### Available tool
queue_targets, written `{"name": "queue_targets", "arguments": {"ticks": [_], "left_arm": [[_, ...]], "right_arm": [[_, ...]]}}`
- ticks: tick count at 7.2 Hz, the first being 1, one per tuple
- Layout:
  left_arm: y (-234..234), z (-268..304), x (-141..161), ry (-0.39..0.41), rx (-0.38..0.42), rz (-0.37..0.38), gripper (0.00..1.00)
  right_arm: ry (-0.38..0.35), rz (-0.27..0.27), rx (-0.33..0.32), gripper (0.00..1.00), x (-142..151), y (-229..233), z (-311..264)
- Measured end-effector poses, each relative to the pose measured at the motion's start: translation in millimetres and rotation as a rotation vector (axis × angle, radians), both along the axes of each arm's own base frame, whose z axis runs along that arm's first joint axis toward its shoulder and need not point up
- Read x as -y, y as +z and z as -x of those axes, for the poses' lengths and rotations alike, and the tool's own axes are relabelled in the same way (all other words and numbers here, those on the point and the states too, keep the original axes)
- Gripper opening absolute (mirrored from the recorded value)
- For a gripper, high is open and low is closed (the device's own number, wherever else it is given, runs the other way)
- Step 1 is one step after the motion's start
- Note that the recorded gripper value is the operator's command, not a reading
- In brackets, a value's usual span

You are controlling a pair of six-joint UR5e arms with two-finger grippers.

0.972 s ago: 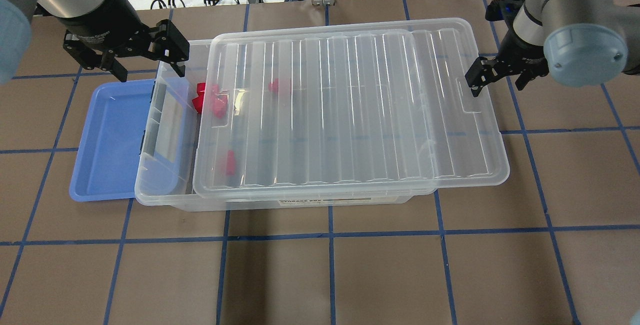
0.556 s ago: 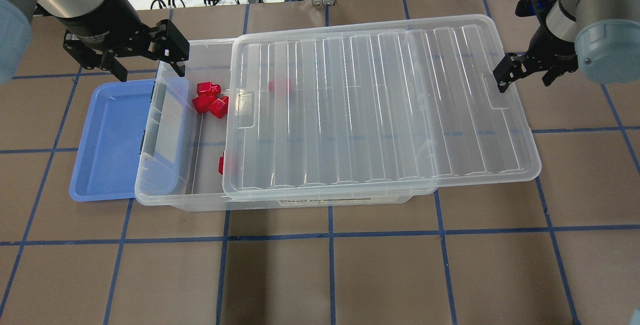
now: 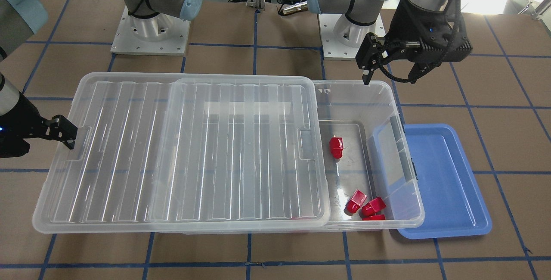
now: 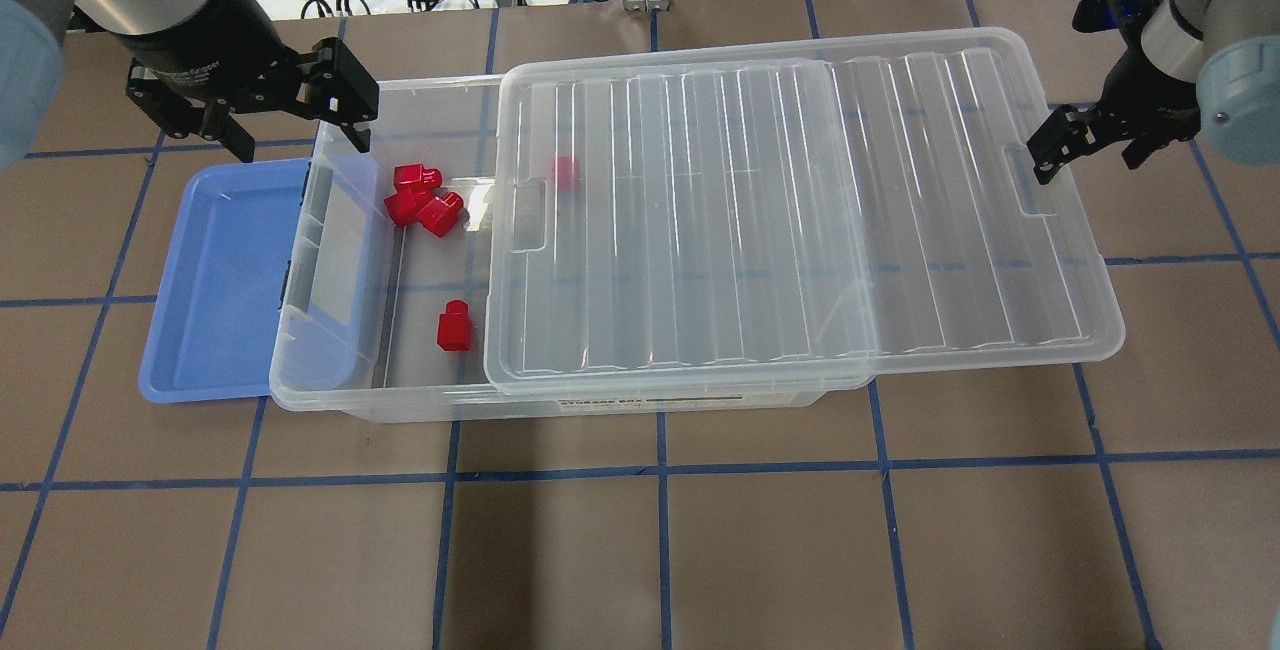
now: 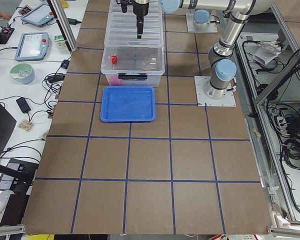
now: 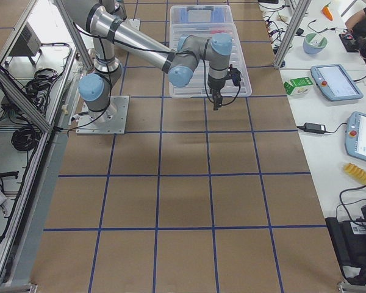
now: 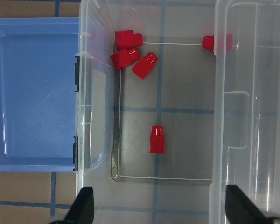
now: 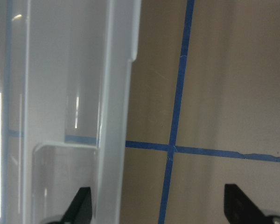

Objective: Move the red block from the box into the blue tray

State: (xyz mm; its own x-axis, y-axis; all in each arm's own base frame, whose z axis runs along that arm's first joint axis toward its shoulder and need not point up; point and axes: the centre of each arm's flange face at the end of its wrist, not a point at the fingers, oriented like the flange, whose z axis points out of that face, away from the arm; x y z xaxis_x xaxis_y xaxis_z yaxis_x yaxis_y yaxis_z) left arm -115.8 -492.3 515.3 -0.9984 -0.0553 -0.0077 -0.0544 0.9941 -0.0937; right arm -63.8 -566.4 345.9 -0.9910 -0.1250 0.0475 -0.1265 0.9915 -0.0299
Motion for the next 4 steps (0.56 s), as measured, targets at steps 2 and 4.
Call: {"name": "queue_targets", "arguments": {"ticks": [2,4], "left_arm": [[0.0,0.3,-0.1,-0.001,0.0,0.0,1.0],[-0.2,0.5,-0.2,-0.002,0.0,-0.001,1.0]], "right_arm": [[-0.003,0.002,-0.001,1.0,-0.4,2.2,1.3],[-0.006,0.021,-0.011,1.0,1.8,17.4,2.7]]}}
